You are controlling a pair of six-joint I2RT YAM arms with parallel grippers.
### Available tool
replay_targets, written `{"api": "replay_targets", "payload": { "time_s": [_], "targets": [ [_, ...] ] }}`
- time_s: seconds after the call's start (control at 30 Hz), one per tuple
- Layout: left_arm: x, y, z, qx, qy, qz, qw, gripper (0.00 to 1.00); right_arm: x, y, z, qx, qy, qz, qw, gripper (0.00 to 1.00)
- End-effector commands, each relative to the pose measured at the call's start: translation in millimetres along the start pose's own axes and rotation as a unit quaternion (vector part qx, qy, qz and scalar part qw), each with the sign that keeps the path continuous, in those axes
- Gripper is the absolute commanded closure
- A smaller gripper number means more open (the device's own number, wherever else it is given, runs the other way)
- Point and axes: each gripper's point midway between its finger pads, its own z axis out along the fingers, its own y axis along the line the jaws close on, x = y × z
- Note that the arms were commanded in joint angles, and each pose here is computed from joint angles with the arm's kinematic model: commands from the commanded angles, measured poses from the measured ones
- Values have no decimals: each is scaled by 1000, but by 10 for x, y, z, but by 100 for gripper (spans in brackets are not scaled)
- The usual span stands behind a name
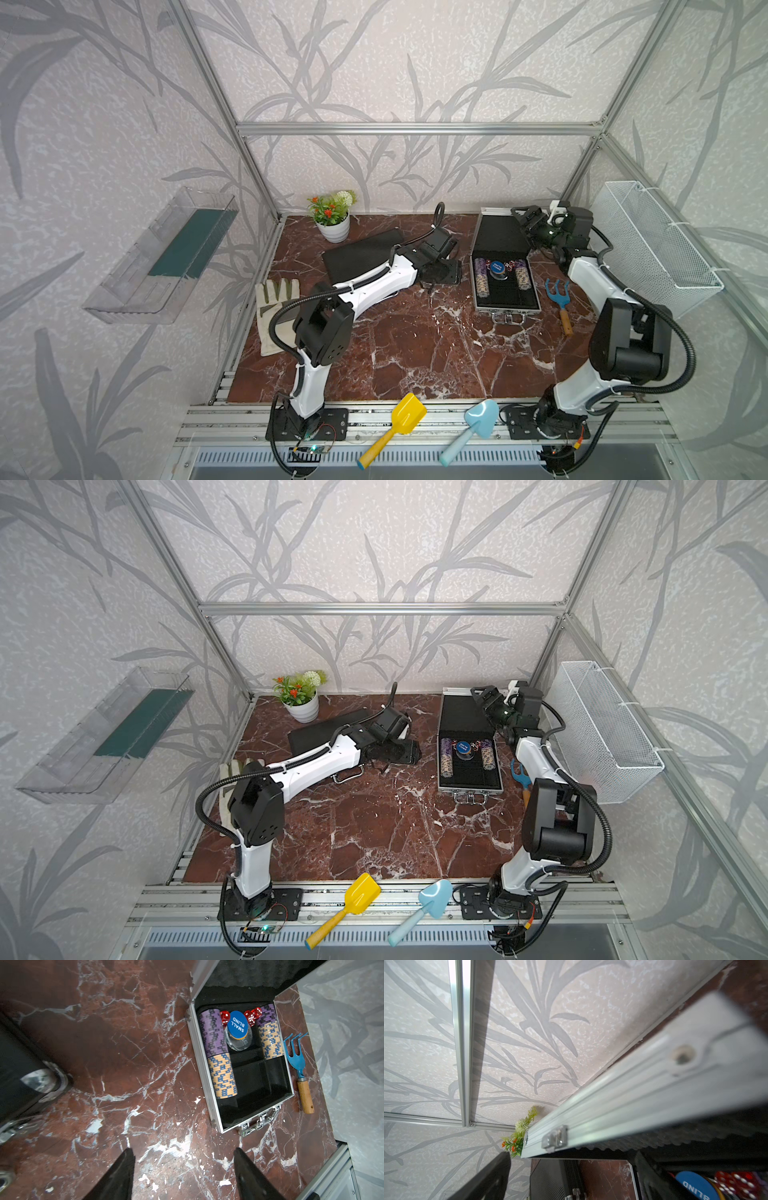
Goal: Open the poker set cases
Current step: Move the poker set case to the center of the board, then adjust the poker set case at the center of the board.
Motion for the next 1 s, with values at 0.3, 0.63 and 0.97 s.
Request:
{"api": "replay_targets", "payload": {
  "time_s": [0.3,0.63,0.97],
  "targets": [
    [-89,521,-579,-38,-65,-21,997,34,-121,253,550,-76,-28,-20,997,6],
    [-62,978,-1048,-111,-118,-33,986,27,-27,155,671,-69,-19,-8,997,4],
    [-33,1361,-1333,-150,-147,-64,976,20,5,307,419,-60,-21,-8,998,4]
  ]
}}
